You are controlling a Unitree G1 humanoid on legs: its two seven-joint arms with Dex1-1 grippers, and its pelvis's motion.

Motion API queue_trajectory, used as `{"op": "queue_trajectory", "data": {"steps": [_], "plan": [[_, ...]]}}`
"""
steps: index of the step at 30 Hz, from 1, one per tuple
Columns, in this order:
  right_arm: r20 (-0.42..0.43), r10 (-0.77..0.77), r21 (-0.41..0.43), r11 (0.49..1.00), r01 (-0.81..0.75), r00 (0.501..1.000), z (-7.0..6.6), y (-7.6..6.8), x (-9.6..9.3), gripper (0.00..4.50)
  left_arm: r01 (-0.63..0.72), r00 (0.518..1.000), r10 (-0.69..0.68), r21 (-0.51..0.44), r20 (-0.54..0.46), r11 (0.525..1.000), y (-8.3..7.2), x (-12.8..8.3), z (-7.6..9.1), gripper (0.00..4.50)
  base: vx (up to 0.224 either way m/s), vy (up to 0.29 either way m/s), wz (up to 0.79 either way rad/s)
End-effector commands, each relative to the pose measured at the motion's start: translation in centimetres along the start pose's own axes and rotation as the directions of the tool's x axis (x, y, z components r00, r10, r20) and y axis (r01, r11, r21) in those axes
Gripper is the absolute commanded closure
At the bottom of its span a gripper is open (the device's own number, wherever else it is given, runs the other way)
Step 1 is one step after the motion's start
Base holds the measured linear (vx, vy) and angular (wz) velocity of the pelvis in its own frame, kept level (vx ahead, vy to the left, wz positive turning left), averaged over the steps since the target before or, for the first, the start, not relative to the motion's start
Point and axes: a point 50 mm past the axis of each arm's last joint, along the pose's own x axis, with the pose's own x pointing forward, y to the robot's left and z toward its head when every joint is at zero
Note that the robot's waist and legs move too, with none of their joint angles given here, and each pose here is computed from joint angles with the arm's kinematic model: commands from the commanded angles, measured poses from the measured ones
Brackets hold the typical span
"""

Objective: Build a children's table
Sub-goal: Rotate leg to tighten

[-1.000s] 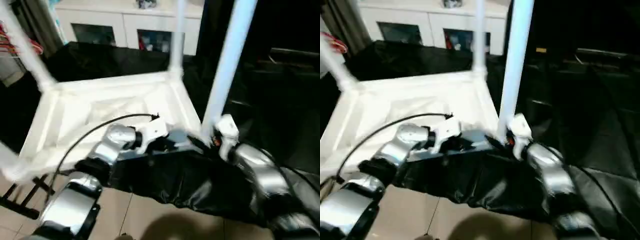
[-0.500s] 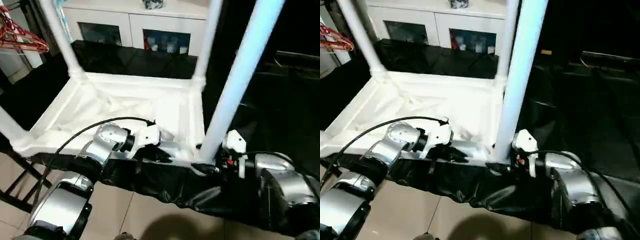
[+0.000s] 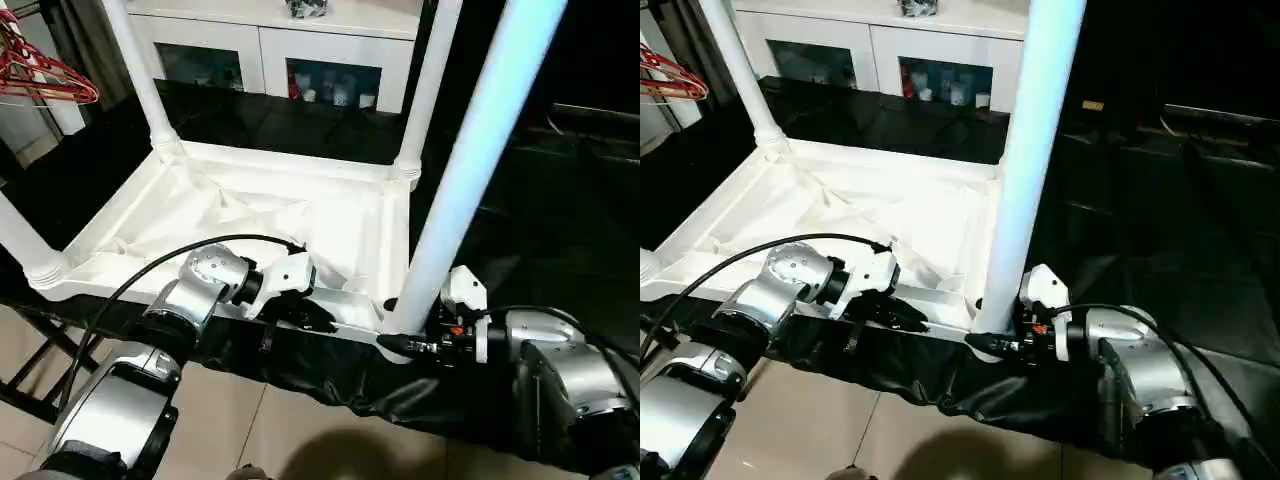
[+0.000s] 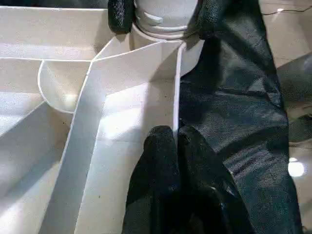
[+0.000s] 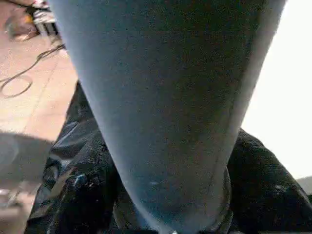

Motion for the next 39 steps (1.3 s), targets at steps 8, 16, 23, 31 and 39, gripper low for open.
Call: {"op": "queue_trajectory", "data": {"steps": [8, 16, 23, 31, 39], "plan": [[-0.054, -0.333, 0.123, 0.933, 0.338, 0.941, -1.6, -1.4, 5.1, 1.87, -0.300, 0.951, 0.301, -0.028, 0.070, 0.954, 2.2, 2.4, 2.5, 4.50, 0.000, 0.000, 0.00], [-0.079, -0.592, 0.208, 0.777, 0.594, 0.802, -0.5, -3.0, 8.5, 1.87, -0.408, 0.906, 0.412, -0.057, 0.096, 0.911, 2.9, 5.0, 4.3, 4.50, 0.000, 0.000, 0.00], [-0.043, -0.601, 0.145, 0.786, 0.601, 0.798, 0.0, -2.9, 9.4, 1.18, -0.422, 0.901, 0.422, -0.027, 0.101, 0.906, 2.7, 5.8, 4.7, 4.50, 0.000, 0.000, 0.00], [-0.010, -0.548, 0.085, 0.833, 0.546, 0.837, -0.2, -3.5, 7.5, 0.61, -0.370, 0.927, 0.368, 0.015, 0.072, 0.929, 2.2, 4.9, 3.5, 4.50, 0.000, 0.000, 0.00], [0.027, -0.320, -0.004, 0.947, 0.320, 0.947, -0.3, -2.5, 5.3, 0.61, -0.272, 0.961, 0.269, 0.049, 0.066, 0.961, 1.7, 3.5, 2.9, 4.50, 0.000, 0.000, 0.00]]}}
